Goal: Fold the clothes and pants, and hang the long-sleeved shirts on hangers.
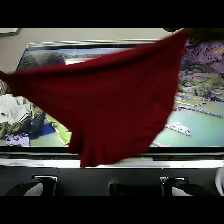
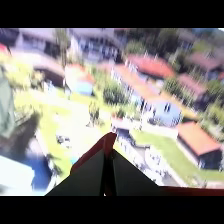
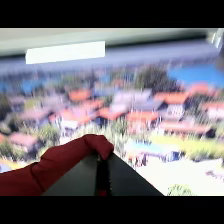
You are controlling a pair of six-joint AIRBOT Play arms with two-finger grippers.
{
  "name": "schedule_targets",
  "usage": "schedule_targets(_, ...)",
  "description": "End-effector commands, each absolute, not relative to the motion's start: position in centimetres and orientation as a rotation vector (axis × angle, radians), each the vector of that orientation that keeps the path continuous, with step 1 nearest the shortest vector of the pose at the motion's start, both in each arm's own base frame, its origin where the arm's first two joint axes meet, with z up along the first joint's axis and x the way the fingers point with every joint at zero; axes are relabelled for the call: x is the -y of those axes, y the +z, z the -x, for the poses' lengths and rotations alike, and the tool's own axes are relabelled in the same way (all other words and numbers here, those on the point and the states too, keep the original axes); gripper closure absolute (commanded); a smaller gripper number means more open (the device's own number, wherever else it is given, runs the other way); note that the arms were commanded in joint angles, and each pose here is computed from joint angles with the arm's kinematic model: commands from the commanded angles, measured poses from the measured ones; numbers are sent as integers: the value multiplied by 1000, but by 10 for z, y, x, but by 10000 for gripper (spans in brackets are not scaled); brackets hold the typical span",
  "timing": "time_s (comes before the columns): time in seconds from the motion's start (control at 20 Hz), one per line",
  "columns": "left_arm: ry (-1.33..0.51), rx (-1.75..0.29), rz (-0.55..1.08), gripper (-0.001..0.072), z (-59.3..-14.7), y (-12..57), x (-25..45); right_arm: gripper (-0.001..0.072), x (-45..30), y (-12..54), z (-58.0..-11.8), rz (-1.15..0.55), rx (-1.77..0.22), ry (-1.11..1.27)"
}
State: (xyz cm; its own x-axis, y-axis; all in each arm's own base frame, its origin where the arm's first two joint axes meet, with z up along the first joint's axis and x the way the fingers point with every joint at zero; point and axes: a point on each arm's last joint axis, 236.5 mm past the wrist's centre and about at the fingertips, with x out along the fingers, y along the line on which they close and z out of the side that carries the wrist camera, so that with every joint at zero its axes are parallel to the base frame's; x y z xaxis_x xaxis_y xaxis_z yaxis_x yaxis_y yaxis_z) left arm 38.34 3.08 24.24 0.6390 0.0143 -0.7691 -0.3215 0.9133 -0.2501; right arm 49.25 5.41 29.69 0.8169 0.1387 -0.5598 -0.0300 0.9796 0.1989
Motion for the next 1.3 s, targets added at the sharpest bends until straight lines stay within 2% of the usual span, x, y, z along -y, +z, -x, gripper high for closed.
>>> schedule_targets(0.0,201,-1115,444,690,-413,112,-21,685,-90,136,-558,-297,-923,148)
schedule_targets(0.2,243,-1300,476,689,-429,-12,-22,678,-137,5,-585,-517,-1129,233)
schedule_targets(0.3,254,-1352,478,690,-432,-42,-22,636,-153,-24,-585,-618,-1184,252)
schedule_targets(0.4,257,-1363,478,690,-434,-53,-23,613,-157,-26,-582,-649,-1207,255)
schedule_targets(0.45,257,-1355,478,690,-436,-53,-23,510,-155,-21,-577,-643,-1217,263)
schedule_targets(0.55,255,-1347,477,690,-437,-48,-23,244,-146,2,-556,-587,-1261,340)
schedule_targets(0.75,246,-1371,467,689,-435,-37,-22,239,-82,52,-501,-488,-1350,411)
schedule_targets(0.9,244,-1399,465,689,-429,-32,-21,239,-50,61,-462,-544,-1388,377)
schedule_targets(1.1,246,-1431,463,689,-422,-33,-20,236,-100,39,-380,-708,-1460,465)
schedule_targets(1.25,246,-1442,462,689,-419,-34,-19,234,-150,5,-305,-762,-1509,470)
